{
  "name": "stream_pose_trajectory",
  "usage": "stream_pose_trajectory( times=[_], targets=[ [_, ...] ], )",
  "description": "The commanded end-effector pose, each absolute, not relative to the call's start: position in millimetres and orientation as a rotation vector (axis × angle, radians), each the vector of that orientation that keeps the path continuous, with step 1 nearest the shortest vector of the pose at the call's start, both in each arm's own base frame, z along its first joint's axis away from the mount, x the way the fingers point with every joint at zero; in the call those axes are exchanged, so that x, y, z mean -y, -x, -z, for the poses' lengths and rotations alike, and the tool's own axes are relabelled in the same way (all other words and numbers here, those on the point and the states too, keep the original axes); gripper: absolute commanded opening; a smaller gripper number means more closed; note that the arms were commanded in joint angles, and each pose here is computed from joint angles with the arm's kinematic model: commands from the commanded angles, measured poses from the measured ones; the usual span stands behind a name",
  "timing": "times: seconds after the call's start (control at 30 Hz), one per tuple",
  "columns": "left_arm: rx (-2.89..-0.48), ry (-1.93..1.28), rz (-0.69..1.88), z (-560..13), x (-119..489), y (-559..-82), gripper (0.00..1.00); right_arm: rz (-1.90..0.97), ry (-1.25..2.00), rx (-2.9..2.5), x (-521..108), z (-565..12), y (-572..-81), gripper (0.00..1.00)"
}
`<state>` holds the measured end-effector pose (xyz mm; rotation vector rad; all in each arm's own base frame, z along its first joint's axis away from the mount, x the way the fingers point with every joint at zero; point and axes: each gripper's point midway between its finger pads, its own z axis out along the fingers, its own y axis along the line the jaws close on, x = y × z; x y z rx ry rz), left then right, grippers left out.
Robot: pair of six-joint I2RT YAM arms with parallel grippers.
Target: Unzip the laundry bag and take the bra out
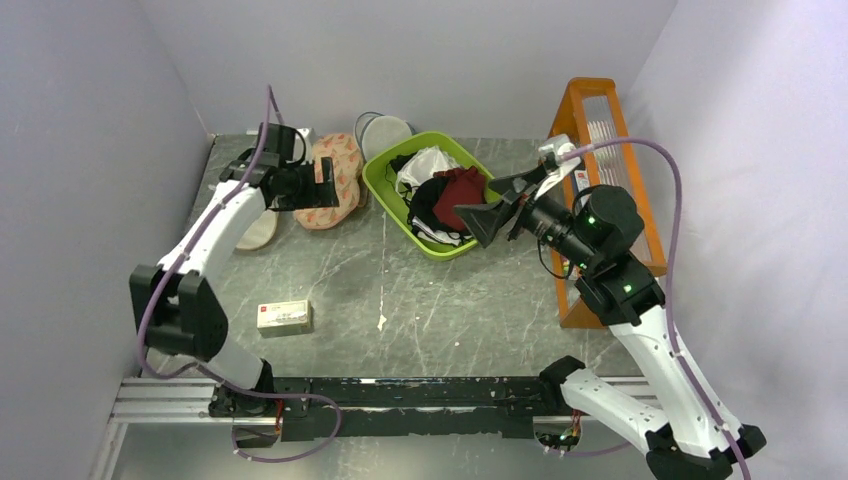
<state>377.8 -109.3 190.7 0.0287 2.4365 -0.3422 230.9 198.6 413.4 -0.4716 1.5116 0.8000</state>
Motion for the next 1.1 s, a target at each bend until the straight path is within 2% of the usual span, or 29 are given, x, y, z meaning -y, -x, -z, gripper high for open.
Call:
stream_pose_trajectory(
  times=[0.0,0.27,0.43,0.87,1.0,1.07],
  targets=[
    [-2.469,-0.003,0.305,-161.6,104.7,-397.2,0.96,-0.962,0.592,-1.563,-222.2,-392.7,-214.8,1.0],
    [-2.458,0.059,0.395,-119.7,118.8,-447.4,0.95,-1.066,0.696,-1.684,-233.4,-360.3,-195.8,1.0],
    [-2.52,0.091,0.463,-75.0,119.3,-456.4,0.95,-1.067,0.704,-1.702,-230.7,-352.1,-189.4,1.0],
    [-2.577,0.236,0.77,-34.2,151.8,-369.4,0.96,-1.001,0.545,-1.738,-224.7,-314.5,-212.4,1.0],
    [-2.539,0.249,0.963,-48.8,176.2,-331.8,0.96,-0.998,0.548,-1.81,-231.2,-294.2,-218.6,1.0],
    [-2.524,0.186,0.983,-62.2,191.6,-313.2,0.95,-0.994,0.569,-1.849,-238.6,-283.8,-219.7,1.0]
  ],
)
